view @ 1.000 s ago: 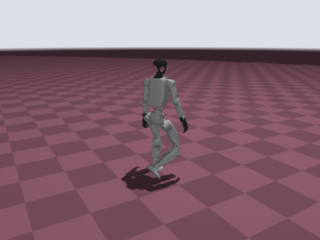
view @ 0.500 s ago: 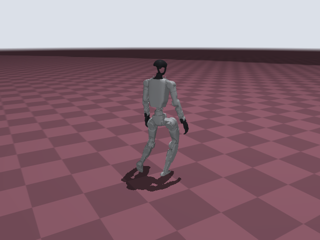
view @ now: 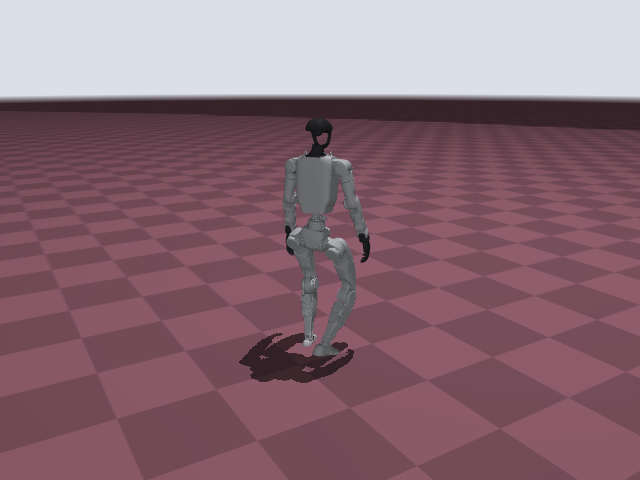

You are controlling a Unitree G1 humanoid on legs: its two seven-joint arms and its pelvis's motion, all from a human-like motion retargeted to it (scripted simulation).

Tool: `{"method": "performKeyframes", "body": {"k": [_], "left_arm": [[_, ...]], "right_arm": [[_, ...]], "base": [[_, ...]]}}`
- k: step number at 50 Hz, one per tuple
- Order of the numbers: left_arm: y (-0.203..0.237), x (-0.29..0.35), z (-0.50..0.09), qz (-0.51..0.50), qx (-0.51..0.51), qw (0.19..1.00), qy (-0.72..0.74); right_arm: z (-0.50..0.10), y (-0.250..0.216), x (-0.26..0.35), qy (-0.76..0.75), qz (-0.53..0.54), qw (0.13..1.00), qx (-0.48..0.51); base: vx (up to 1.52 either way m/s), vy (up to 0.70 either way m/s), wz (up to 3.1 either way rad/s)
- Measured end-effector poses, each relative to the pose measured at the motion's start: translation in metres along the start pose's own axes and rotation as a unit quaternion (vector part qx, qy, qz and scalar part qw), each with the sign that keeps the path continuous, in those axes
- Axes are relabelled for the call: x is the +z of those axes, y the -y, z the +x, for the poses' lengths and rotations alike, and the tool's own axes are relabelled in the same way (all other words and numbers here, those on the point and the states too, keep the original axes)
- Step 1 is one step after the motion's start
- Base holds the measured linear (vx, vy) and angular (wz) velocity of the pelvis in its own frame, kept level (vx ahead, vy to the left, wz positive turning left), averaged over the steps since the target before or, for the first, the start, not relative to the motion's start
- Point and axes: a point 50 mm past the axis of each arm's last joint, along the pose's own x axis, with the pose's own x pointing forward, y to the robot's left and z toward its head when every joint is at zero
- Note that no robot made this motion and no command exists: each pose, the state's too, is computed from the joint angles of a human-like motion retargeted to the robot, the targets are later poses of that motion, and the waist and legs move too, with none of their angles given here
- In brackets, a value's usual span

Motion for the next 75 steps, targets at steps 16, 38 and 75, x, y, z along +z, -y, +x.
{"method": "performKeyframes", "body": {"k": [16, 38, 75], "left_arm": [[0.047, 0.067, -0.004, 0.084, -0.087, 0.985, 0.119], [0.023, 0.069, -0.001, 0.109, -0.04, 0.989, 0.092], [0.044, 0.033, -0.001, 0.131, -0.125, 0.981, 0.065]], "right_arm": [[-0.006, 0.001, -0.034, -0.051, 0.028, 0.998, -0.004], [0.001, 0.004, 0.013, 0.015, -0.011, 1.0, -0.001], [0.004, -0.005, 0.018, 0.012, -0.087, 0.995, 0.045]], "base": [[-0.04, -0.18, 1.01], [-0.56, 0.0, 1.04], [-0.19, 0.02, 0.93]]}}
